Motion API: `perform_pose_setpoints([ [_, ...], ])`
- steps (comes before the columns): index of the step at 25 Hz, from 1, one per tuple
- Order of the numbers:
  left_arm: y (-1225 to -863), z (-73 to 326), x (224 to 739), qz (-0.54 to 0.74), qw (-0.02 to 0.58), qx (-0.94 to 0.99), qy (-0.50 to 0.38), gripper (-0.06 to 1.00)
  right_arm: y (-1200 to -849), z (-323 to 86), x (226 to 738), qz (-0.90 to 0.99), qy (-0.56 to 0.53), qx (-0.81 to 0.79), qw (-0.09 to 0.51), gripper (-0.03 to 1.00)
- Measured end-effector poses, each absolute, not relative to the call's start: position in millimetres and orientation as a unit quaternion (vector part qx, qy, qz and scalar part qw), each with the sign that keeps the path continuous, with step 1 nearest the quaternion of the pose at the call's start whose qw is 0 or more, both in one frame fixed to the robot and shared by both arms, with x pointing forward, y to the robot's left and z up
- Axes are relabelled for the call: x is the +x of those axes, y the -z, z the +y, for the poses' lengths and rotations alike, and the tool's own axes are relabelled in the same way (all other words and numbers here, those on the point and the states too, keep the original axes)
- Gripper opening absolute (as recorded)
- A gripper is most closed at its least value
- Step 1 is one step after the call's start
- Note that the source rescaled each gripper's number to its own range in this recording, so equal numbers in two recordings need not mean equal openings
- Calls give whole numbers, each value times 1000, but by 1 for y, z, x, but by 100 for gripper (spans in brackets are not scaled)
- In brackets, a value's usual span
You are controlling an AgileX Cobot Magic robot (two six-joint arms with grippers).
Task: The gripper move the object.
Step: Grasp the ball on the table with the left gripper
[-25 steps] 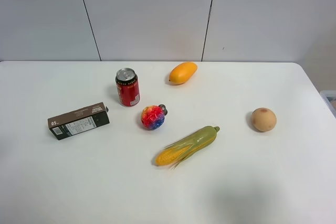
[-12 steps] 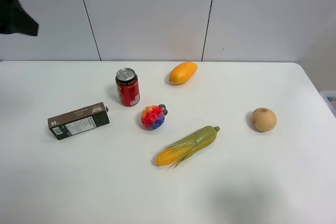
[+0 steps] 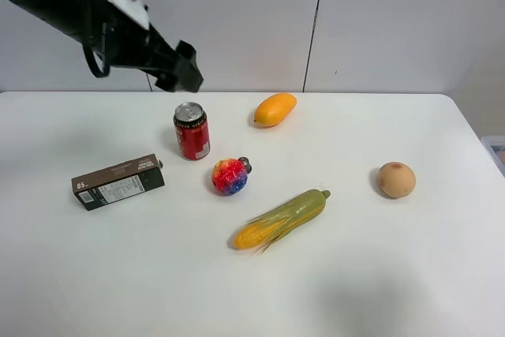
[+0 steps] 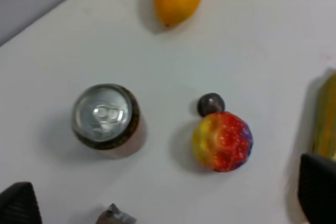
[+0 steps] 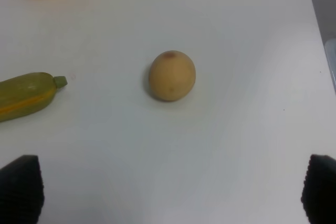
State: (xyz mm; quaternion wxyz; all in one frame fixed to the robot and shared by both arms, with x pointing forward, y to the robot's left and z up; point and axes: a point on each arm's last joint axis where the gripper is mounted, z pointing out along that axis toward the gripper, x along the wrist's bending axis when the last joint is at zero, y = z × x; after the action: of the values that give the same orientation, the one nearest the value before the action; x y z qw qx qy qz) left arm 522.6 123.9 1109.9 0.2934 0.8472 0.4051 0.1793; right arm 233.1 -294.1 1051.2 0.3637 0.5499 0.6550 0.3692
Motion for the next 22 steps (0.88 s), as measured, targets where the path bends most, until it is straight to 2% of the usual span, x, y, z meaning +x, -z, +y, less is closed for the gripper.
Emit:
perform_pose_setpoints([
  [9,-1056,61,516,311,242,906,-152,100,-1051,-294,233,655,-369,550,364,100],
  [22,-984,39,538,307,193,924,-124,100,-1051,-294,233,655,-369,550,364,100],
])
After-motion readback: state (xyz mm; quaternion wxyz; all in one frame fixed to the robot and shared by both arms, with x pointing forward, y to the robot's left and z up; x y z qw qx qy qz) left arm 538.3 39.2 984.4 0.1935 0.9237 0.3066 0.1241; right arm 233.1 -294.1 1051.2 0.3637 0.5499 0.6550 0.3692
